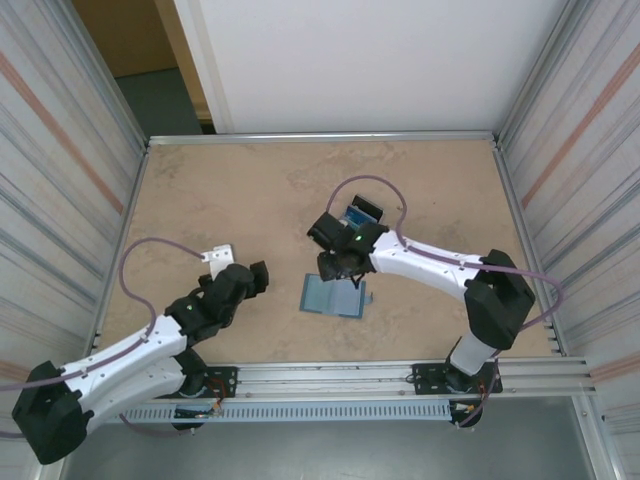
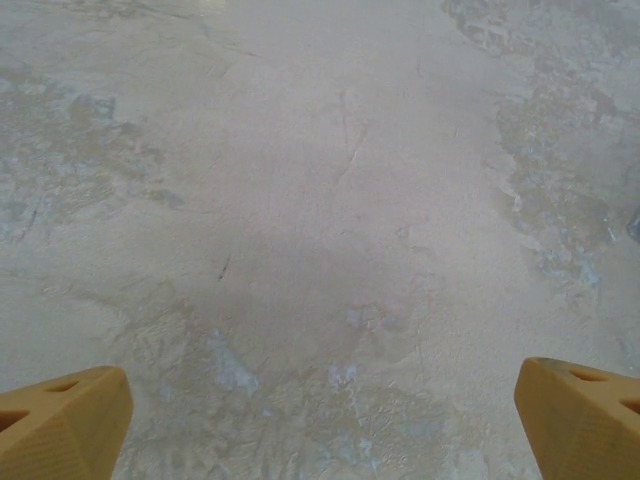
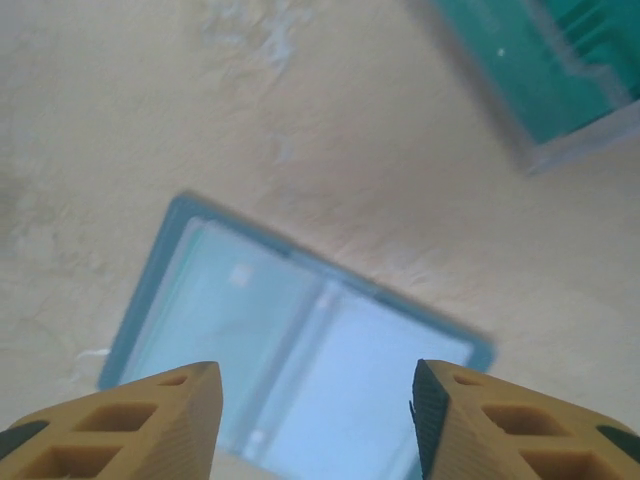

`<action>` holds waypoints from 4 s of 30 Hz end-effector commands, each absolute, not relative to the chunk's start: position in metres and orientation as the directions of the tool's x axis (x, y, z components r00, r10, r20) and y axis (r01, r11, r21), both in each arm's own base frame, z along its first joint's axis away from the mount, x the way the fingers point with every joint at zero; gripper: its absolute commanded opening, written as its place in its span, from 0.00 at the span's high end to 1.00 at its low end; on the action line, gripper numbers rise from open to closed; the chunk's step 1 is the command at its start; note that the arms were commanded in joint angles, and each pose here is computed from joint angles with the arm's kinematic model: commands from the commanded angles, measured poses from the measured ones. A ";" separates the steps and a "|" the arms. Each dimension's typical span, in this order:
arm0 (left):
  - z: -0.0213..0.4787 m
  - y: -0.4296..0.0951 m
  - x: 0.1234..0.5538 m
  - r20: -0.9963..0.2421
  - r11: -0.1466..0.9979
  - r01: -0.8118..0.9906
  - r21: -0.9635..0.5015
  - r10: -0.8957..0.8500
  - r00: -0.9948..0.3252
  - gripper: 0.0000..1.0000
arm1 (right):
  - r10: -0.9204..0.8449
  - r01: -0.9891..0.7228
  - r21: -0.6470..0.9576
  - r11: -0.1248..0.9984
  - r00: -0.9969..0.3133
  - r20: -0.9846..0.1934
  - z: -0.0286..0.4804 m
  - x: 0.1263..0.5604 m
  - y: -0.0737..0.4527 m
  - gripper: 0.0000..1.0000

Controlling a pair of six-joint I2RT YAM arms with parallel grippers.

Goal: Take the credit cards out of the card holder

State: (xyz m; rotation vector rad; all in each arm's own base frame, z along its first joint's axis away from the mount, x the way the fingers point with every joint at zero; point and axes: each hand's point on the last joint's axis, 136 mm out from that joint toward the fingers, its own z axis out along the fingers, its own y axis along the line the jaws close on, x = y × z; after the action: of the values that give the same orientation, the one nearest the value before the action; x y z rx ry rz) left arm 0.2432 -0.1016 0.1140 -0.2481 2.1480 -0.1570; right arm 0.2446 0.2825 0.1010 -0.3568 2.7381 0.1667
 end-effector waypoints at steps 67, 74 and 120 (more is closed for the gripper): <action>0.124 -0.114 0.251 -0.802 0.970 -0.099 -0.224 -0.241 -0.546 0.01 | -0.533 -0.616 0.159 0.772 -0.763 -0.366 0.051 0.198 0.344 0.89; 0.125 -0.112 0.250 -0.805 0.967 -0.103 -0.231 -0.250 -0.538 0.01 | -0.480 -0.546 0.129 0.828 -0.809 -0.340 0.044 0.207 0.334 0.83; 0.080 -0.178 0.233 -0.637 0.977 0.214 0.003 0.167 -0.752 0.01 | -0.096 -0.200 0.292 0.935 -0.937 -0.335 0.075 0.234 0.263 0.80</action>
State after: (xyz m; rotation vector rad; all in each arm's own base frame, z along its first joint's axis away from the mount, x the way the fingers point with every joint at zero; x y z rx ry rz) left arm 0.2363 -0.1737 0.0794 0.1968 2.4239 -0.1324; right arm 0.2413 0.2546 0.0692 -0.2538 2.7513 0.3264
